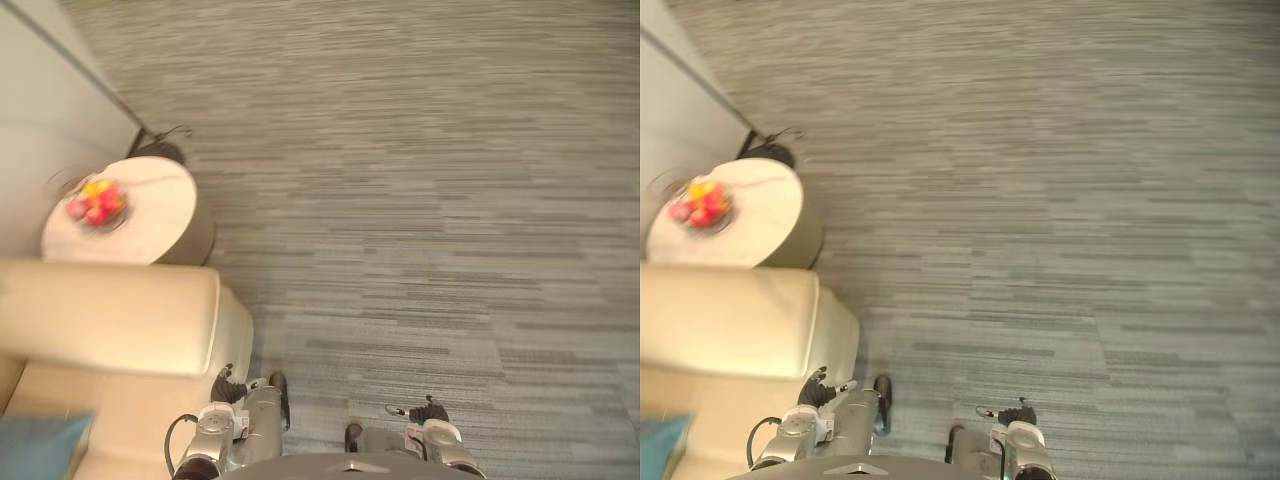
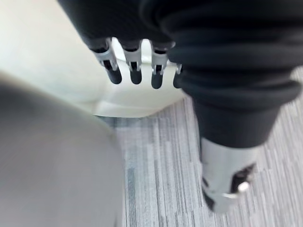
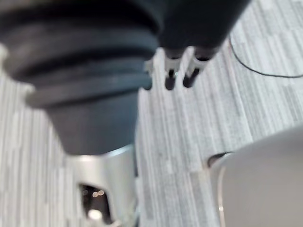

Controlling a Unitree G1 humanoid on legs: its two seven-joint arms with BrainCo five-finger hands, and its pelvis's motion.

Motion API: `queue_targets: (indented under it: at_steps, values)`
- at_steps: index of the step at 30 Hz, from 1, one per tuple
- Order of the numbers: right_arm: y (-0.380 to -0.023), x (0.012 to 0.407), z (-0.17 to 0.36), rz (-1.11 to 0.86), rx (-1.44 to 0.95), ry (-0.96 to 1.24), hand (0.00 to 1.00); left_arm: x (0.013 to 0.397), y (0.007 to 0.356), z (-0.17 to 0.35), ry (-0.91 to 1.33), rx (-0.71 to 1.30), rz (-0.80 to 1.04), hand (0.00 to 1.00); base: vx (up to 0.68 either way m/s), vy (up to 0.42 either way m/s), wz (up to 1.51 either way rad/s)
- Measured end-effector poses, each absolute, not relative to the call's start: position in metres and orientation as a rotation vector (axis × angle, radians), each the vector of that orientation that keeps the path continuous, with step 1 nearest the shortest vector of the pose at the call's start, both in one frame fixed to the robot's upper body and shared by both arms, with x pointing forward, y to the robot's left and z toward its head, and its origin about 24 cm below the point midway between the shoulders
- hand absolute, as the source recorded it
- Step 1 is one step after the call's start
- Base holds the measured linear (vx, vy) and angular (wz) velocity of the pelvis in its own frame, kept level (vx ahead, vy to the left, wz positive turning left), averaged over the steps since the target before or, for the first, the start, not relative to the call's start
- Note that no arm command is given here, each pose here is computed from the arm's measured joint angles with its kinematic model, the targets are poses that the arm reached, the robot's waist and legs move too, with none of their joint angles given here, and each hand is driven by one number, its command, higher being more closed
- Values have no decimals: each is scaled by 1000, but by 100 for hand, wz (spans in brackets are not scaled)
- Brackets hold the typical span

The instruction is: Pick up cushions and gather them together orderly.

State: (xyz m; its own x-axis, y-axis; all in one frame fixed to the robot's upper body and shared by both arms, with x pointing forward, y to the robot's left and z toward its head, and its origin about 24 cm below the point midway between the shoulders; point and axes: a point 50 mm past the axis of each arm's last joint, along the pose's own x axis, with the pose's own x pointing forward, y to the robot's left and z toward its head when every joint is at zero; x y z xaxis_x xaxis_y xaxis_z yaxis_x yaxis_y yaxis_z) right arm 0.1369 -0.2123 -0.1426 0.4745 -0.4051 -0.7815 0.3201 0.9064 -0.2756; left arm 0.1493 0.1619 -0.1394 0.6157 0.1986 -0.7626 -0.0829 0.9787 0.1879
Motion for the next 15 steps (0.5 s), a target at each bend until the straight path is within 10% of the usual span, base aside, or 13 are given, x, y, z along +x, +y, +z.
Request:
queue_targets:
  at_steps: [15]
  values:
    - [-192,165,-137,-375,-70,939,0,137,201,-144,964,280,182,0,300,163,-98]
